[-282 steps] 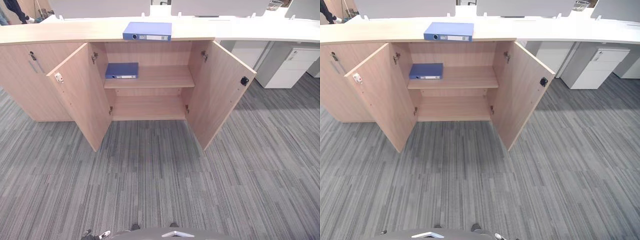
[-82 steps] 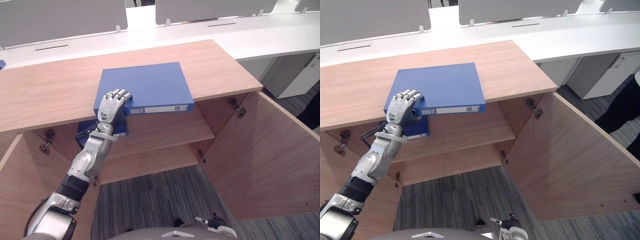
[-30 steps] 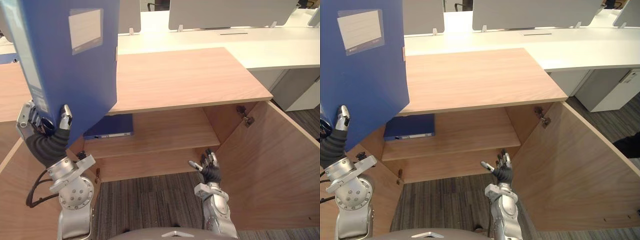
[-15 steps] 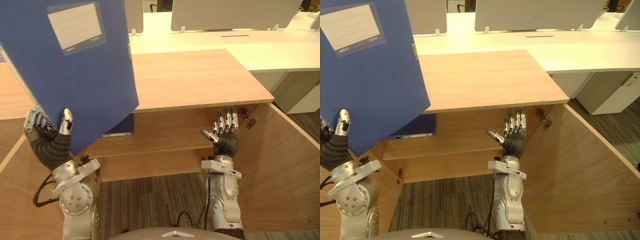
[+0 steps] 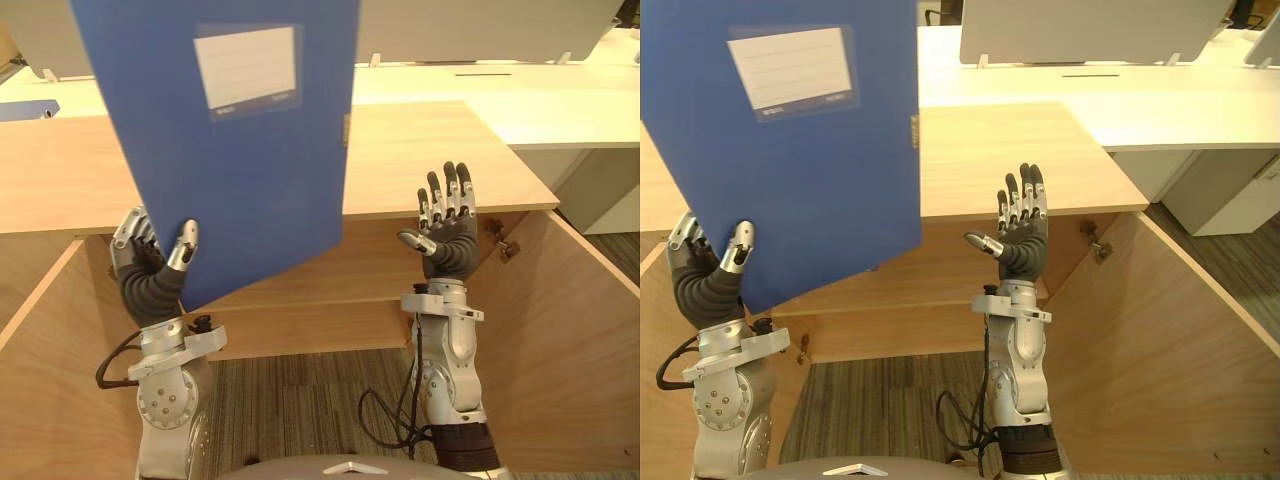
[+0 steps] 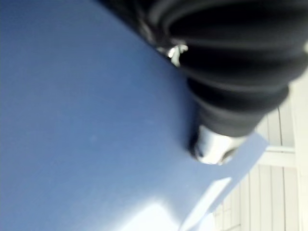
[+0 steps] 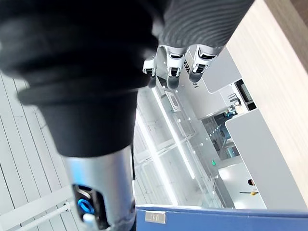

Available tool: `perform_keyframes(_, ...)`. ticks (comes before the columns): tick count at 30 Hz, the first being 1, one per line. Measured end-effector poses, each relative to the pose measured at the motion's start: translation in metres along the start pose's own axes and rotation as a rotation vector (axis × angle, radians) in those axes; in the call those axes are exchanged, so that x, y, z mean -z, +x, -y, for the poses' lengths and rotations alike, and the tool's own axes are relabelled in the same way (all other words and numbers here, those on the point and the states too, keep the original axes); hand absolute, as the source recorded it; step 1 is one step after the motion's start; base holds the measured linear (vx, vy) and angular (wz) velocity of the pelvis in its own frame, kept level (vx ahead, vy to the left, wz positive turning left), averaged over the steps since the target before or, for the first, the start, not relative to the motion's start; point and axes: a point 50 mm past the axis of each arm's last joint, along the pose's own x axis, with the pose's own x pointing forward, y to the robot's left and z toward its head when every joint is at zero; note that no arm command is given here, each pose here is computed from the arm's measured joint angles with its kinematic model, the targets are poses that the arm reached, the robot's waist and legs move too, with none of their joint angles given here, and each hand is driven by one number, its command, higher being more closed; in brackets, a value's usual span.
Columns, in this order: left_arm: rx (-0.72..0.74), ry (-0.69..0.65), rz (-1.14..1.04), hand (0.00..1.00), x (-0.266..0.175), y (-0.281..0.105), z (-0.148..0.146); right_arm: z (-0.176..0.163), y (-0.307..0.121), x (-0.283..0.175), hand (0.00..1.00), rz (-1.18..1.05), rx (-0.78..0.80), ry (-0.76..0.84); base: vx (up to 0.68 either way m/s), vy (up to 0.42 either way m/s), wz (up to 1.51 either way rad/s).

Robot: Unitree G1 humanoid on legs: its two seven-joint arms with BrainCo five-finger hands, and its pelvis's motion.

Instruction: Walk over to the cabinet, pick up the folder, carry it to the office cabinet, place the folder inside the office cabinet, then close the office cabinet door

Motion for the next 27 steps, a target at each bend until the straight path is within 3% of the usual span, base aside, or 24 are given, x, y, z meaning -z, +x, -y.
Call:
perform_keyframes(14, 0.215, -0.007, -0.058, 1.00, 0.011, -0.007, 0.017, -0.004, 0.005, 0.002, 0.00, -0.037, -0.118, 0.022, -0.01, -0.002, 0.00)
perform_keyframes(26, 0.295, -0.003, -0.073, 1.00, 0.017, -0.007, 0.024, -0.007, -0.004, 0.028, 0.00, -0.189, -0.211, 0.035, -0.01, -0.004, 0.00)
perform_keyframes(27, 0.295, 0.000, -0.080, 1.00, 0.018, -0.008, 0.023, -0.006, -0.004, 0.030, 1.00, -0.206, -0.219, 0.026, 0.00, 0.000, 0.00)
